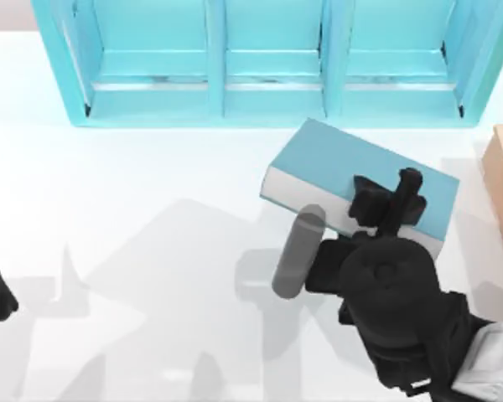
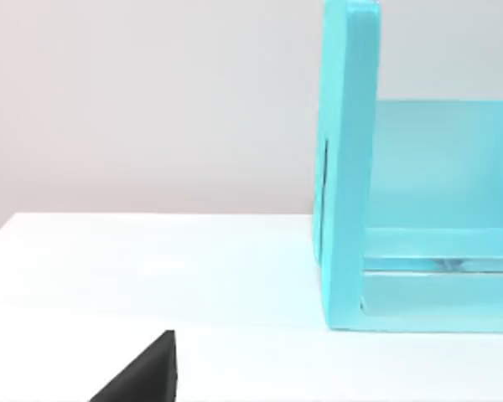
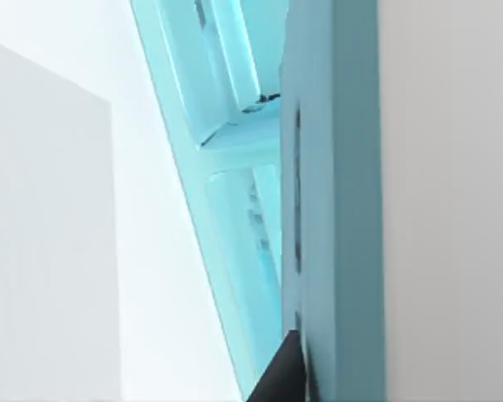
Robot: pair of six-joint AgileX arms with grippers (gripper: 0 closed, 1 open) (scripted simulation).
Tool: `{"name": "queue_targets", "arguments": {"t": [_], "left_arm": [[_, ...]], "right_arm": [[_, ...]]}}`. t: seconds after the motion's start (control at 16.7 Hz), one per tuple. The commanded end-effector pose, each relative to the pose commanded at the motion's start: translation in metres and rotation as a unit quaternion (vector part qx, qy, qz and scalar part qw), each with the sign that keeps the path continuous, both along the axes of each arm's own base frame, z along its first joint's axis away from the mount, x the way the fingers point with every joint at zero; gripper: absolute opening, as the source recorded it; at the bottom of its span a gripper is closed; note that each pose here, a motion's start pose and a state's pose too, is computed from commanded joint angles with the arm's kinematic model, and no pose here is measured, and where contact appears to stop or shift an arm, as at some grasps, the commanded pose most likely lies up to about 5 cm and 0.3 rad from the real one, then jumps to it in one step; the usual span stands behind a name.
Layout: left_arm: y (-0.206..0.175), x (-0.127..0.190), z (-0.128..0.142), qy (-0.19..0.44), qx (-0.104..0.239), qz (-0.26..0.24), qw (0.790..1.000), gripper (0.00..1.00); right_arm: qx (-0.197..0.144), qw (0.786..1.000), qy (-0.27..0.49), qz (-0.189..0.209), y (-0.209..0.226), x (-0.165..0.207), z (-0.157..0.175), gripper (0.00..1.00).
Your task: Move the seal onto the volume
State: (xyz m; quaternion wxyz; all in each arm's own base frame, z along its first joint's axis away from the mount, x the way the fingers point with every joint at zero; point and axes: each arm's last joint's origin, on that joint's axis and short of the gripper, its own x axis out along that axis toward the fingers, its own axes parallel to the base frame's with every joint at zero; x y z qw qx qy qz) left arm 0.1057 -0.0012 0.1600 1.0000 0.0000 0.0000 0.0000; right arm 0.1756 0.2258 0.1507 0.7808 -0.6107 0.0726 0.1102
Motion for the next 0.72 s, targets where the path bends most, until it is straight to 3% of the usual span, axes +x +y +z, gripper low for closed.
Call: {"name": "queue_targets", "arguments": {"t": [0.12,0.24,0.72], "left_arm": [[0.0,0.0,0.0,0.0,0.0,0.0,1.0,1.0],[0.0,0.0,0.0,0.0,0.0,0.0,1.0,1.0],[0.0,0.0,0.0,0.0,0.0,0.0,1.0,1.0]], "right_arm": [[-0.059,0.998,-0.003,0.025,0.001,-0.012,-0.009,0.0],[-0.094,0.995,-0.006,0.04,0.001,-0.019,-0.015,0.0],[-0.104,0.994,-0.006,0.044,0.0,-0.023,-0.017,0.0]]}}
